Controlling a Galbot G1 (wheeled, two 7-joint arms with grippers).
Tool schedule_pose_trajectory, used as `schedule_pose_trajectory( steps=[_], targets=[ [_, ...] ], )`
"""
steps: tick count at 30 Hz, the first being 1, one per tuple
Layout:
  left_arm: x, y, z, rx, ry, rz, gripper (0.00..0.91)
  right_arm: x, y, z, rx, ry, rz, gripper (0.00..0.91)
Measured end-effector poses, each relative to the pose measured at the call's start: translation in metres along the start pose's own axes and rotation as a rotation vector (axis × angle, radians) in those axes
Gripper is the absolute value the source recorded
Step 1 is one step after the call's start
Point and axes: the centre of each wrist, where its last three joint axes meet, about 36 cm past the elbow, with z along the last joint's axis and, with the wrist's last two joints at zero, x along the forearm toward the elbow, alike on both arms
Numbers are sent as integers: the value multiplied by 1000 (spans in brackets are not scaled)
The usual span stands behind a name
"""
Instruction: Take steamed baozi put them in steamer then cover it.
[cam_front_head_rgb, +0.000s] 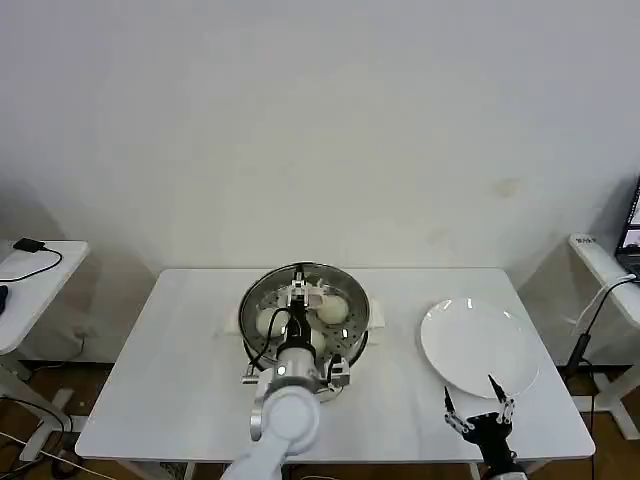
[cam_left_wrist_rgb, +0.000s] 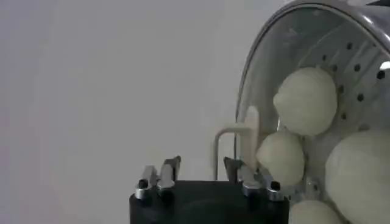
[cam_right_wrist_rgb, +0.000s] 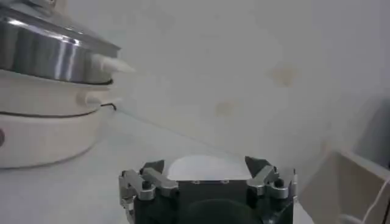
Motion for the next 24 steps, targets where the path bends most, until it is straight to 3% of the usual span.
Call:
schedule_pose_trajectory(
  steps=[14, 24],
  targets=[
    [35, 10, 19, 36, -53, 13, 907, 2, 7, 0, -1, 0, -13, 907],
    [74, 41, 54, 185, -110, -75, 907, 1, 5, 0, -5, -3, -10, 907]
  ],
)
